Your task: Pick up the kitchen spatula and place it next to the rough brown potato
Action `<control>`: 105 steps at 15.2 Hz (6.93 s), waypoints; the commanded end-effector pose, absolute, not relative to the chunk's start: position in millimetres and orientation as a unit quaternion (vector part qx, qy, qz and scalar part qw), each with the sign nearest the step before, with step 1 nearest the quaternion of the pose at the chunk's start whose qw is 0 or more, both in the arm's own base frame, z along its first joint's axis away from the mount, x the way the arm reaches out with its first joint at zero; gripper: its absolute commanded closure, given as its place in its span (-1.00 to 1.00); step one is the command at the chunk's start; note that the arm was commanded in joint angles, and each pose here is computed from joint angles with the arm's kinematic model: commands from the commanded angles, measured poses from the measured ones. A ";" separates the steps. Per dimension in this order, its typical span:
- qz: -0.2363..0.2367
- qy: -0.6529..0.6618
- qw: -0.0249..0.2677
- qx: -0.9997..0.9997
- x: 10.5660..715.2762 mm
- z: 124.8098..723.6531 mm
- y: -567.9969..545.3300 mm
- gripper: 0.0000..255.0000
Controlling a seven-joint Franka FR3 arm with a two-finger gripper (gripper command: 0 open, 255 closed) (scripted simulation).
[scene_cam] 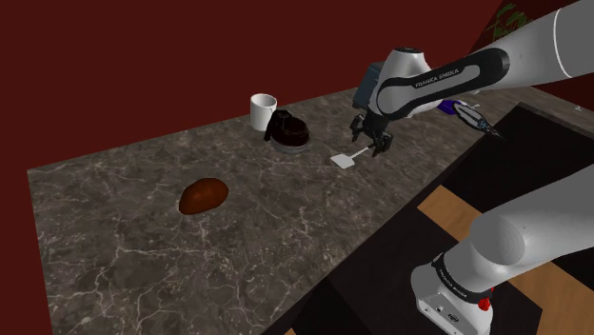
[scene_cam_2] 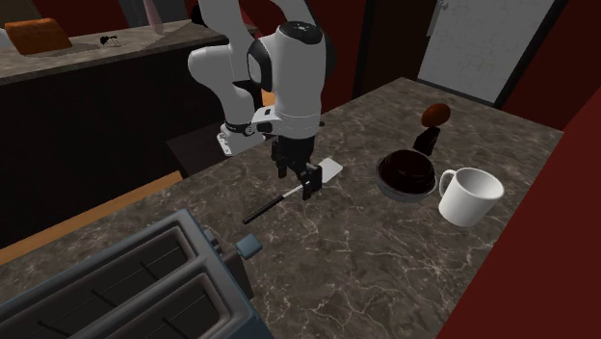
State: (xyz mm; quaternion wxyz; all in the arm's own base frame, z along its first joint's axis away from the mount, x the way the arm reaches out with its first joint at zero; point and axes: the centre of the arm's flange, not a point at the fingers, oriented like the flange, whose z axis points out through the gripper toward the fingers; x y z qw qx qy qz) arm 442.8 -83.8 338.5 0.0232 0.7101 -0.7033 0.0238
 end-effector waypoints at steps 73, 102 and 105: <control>0.024 -0.703 0.023 0.710 342.4 488.2 353.7 1.00; 0.024 -0.703 0.023 0.710 336.5 350.5 379.4 1.00; 0.024 -0.703 0.023 0.710 336.5 350.5 379.4 1.00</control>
